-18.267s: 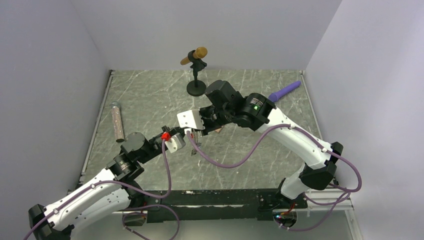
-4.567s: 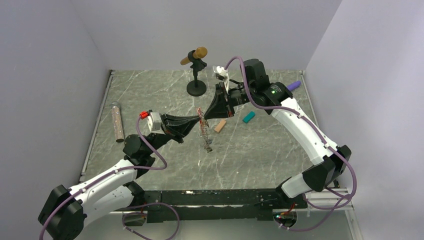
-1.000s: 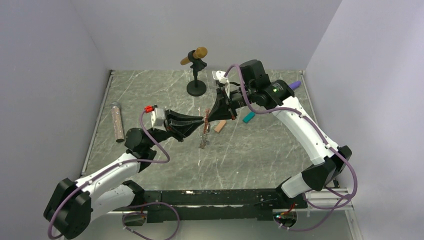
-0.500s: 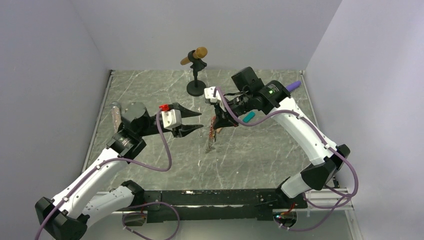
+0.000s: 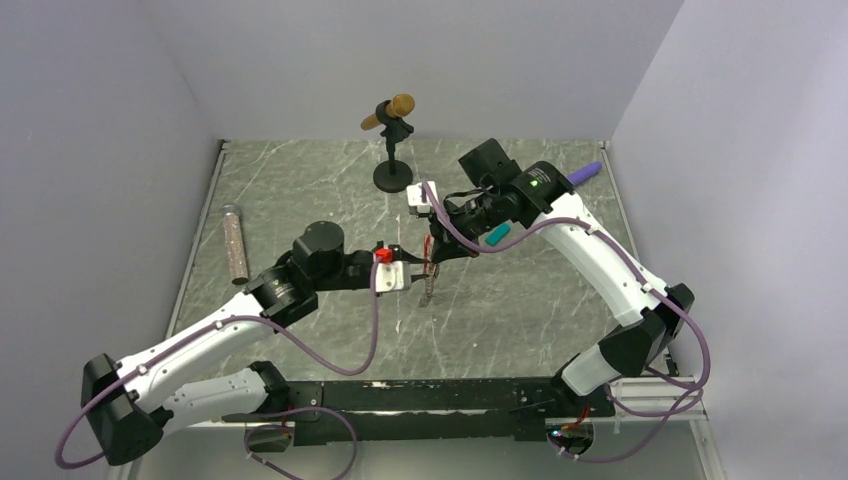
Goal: Put the keys on the keyring
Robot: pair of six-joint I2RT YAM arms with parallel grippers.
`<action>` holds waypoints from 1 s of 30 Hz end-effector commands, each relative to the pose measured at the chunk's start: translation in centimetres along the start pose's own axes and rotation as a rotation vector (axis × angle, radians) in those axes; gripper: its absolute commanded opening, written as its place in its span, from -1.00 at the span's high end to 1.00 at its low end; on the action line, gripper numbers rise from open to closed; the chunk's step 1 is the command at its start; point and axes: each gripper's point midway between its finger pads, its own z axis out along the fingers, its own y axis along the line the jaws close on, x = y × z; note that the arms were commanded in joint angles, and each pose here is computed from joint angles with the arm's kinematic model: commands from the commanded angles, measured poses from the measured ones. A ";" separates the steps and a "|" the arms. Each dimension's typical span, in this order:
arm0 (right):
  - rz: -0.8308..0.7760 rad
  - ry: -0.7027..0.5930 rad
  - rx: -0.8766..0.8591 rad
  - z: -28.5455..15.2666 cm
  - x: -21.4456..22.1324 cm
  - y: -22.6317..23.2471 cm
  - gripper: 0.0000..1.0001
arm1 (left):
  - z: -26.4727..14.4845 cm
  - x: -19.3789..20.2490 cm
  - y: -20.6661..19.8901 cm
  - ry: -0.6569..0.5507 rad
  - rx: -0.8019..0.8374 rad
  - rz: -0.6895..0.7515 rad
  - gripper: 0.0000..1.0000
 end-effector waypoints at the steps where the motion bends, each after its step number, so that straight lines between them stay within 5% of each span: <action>1: -0.031 -0.017 0.001 -0.3 -0.4 0.2 1.00 | 0.7 0.2 2.1 0.060 -0.100 0.065 0.38; 12: -0.022 -0.013 -0.004 -0.3 -0.1 0.4 1.00 | -0.3 -0.6 3.7 0.033 -0.239 0.110 0.38; 30: -0.018 -0.030 -0.010 -0.1 -0.7 0.2 1.00 | 0.5 -0.2 3.2 0.043 -0.186 0.110 0.41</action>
